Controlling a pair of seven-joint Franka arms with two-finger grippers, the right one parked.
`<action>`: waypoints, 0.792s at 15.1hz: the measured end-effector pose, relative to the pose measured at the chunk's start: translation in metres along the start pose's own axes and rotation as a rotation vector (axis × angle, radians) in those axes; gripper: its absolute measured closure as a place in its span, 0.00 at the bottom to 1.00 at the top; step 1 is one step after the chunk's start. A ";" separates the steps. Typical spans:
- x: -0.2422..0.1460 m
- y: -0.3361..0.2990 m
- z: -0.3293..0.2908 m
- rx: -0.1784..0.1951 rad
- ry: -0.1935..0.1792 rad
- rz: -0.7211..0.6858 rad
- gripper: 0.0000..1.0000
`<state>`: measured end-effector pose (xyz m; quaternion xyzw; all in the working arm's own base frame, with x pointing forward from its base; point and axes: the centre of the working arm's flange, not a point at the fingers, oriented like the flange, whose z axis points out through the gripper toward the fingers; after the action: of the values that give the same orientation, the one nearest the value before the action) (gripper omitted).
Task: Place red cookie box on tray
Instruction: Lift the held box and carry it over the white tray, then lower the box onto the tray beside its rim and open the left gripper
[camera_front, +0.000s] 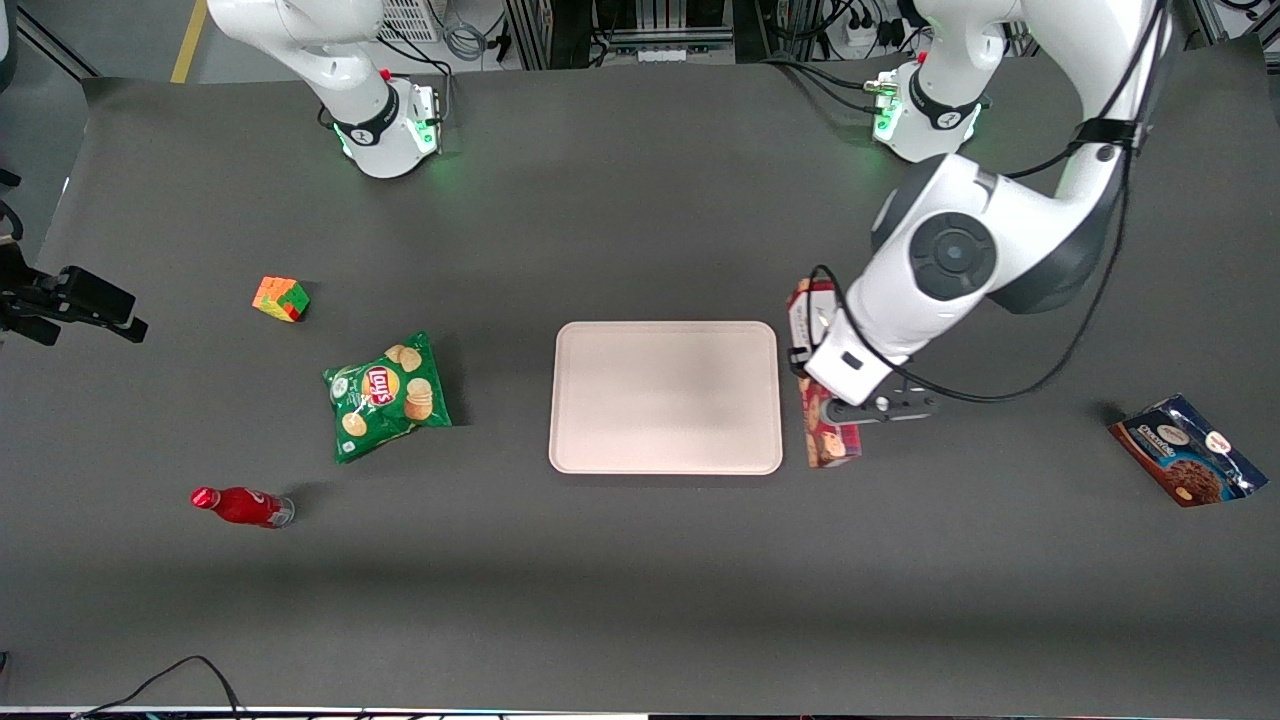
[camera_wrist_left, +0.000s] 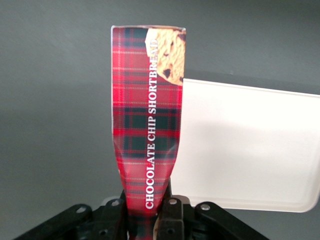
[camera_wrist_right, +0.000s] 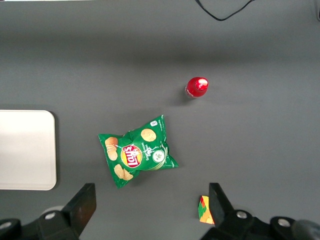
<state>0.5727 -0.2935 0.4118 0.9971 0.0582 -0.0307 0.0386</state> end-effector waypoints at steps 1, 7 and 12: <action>-0.005 0.011 0.004 -0.013 -0.002 -0.006 0.77; -0.025 0.063 0.072 -0.011 0.041 0.014 0.77; -0.035 0.068 0.143 0.011 0.054 0.004 0.77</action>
<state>0.5383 -0.3762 0.2764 0.9978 0.0572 -0.0038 0.0317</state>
